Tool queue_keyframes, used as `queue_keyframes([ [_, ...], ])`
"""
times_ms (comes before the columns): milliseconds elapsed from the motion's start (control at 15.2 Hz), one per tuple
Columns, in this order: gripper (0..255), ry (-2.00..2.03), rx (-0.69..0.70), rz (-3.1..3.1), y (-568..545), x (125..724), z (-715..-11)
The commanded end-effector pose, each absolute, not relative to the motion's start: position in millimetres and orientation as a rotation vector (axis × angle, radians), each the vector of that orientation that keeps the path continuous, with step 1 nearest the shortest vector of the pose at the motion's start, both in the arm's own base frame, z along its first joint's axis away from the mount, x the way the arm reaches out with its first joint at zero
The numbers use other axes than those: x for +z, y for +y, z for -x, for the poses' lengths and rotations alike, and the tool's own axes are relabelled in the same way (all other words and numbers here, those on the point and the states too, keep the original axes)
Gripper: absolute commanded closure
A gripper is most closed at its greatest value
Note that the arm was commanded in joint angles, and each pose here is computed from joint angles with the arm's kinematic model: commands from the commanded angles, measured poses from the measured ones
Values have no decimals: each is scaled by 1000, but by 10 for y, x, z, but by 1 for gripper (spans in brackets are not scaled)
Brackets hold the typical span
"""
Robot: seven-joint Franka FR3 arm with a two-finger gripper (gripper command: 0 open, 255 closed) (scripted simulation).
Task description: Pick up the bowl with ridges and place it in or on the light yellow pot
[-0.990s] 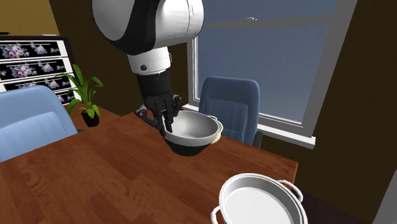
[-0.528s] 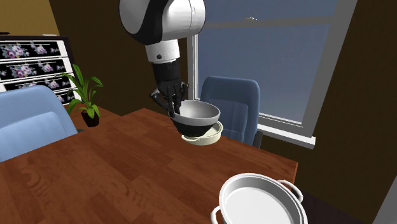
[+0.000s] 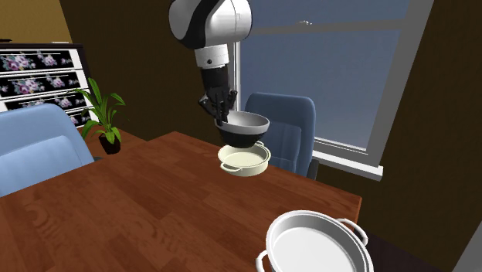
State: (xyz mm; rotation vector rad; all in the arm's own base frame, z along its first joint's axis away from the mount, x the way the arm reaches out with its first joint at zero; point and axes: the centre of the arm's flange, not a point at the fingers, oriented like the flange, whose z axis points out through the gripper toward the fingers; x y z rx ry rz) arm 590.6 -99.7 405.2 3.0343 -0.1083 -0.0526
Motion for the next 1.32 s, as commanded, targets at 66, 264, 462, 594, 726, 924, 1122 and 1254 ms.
queue_keyframes([
  [66,255,-107,-51,-3034,-1301,4123,-6152],
  [264,255,-107,-51,-3034,-1609,4164,-6372],
  [462,255,-107,-51,-3034,-1609,4005,-6372],
  [594,255,-107,-51,-3034,-1609,3900,-6371],
  [726,255,-107,-51,-3034,-1609,3794,-6371],
  [924,255,-107,-51,-3034,-1609,3636,-6372],
  [1122,255,-107,-51,-3034,-1609,3477,-6371],
  [1254,255,-107,-51,-3034,-1609,3372,-6372],
])
